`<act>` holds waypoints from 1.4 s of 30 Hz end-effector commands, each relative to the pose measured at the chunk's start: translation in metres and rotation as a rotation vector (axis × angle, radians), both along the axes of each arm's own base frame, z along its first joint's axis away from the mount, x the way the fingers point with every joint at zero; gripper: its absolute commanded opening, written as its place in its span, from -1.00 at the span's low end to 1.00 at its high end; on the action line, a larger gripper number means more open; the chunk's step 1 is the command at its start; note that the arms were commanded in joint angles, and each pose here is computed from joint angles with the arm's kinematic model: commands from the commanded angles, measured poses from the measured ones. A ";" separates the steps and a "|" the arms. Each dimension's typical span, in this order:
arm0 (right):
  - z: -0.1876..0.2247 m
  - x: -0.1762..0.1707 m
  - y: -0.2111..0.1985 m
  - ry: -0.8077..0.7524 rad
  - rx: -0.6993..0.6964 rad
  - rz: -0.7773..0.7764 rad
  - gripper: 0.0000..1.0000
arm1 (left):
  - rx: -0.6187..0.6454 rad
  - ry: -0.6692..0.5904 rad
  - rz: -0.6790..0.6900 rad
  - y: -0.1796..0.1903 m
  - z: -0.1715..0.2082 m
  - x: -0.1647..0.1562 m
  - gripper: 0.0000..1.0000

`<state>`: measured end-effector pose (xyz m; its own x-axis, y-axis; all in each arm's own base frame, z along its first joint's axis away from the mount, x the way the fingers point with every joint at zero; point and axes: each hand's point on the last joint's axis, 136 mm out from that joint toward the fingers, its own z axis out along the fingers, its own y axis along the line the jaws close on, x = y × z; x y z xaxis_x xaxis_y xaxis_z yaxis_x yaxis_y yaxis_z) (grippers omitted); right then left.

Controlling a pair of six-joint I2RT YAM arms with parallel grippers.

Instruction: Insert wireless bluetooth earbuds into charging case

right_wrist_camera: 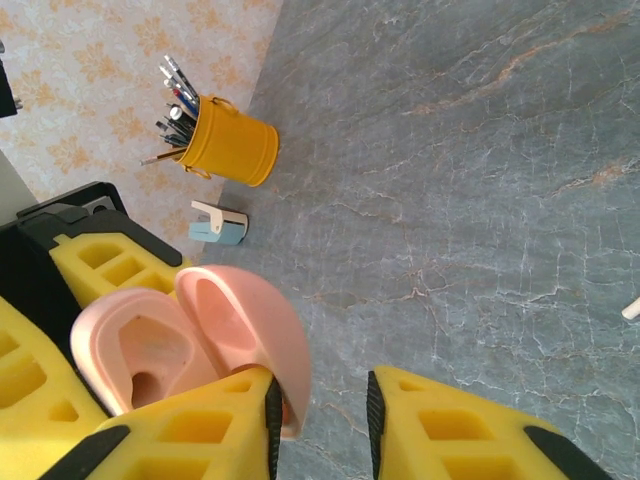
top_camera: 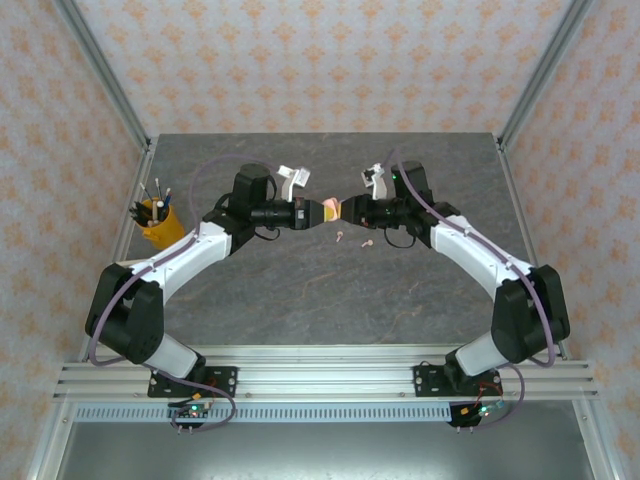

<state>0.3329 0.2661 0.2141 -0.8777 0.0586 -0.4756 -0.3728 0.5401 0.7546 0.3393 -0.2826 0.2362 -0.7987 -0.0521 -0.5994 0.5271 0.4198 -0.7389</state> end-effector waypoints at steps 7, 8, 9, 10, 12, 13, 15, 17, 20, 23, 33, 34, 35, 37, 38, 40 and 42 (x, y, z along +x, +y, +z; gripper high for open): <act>0.011 0.014 0.003 -0.054 0.001 -0.003 -0.46 | -0.030 -0.050 -0.105 -0.012 0.023 -0.021 -1.00; 0.010 0.014 0.004 -0.052 0.001 0.001 -0.48 | -0.032 -0.051 -0.107 -0.013 0.024 -0.022 -1.00; 0.010 0.013 0.004 -0.052 0.002 0.005 -0.51 | -0.033 -0.050 -0.107 -0.013 0.025 -0.022 -1.00; 0.010 0.013 0.005 -0.052 0.005 0.010 -0.57 | -0.033 -0.052 -0.108 -0.013 0.026 -0.022 -1.00; 0.010 0.012 0.006 -0.048 0.011 0.020 -0.66 | -0.030 -0.052 -0.105 -0.013 0.025 -0.021 -1.00; 0.010 0.011 0.006 -0.047 0.014 0.022 -0.69 | -0.028 -0.051 -0.105 -0.014 0.025 -0.021 -1.00; 0.011 0.011 0.007 -0.046 0.018 0.027 -0.76 | -0.026 -0.048 -0.100 -0.014 0.024 -0.020 -1.00; 0.013 0.011 0.007 -0.051 0.022 0.027 -0.84 | -0.022 -0.045 -0.095 -0.013 0.022 -0.019 -1.00; 0.016 0.012 0.008 -0.053 0.025 0.029 -0.93 | -0.017 -0.039 -0.089 -0.013 0.019 -0.018 -0.88; 0.017 0.012 0.008 -0.054 0.023 0.030 -1.00 | -0.013 -0.035 -0.081 -0.012 0.018 -0.017 -0.76; 0.017 0.013 0.004 -0.062 -0.025 0.022 -1.00 | 0.037 -0.040 -0.024 -0.005 0.014 -0.010 0.02; 0.015 0.013 0.002 -0.060 -0.035 0.020 -1.00 | 0.041 -0.044 -0.016 -0.004 0.016 -0.008 0.11; 0.014 0.013 0.001 -0.058 -0.046 0.020 -1.00 | 0.046 -0.044 -0.009 -0.001 0.016 -0.007 0.19; 0.012 0.014 0.000 -0.063 -0.068 0.019 -1.00 | 0.055 -0.050 0.001 0.005 0.022 -0.005 0.31; 0.011 0.014 -0.002 -0.068 -0.089 0.020 -1.00 | 0.062 -0.056 0.006 0.008 0.025 -0.004 0.38; 0.008 0.015 -0.007 -0.085 -0.140 0.020 -1.00 | 0.080 -0.063 0.007 0.015 0.031 -0.004 0.45; 0.006 0.016 -0.013 -0.112 -0.204 0.035 -1.00 | 0.111 -0.059 -0.005 0.022 0.033 -0.005 0.51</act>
<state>0.3432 0.2627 0.2187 -0.8558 -0.0129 -0.5172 -0.4181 0.6061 0.6767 0.3401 -0.2718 0.2437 -0.7983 -0.0094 -0.6022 0.5232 0.4845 -0.7011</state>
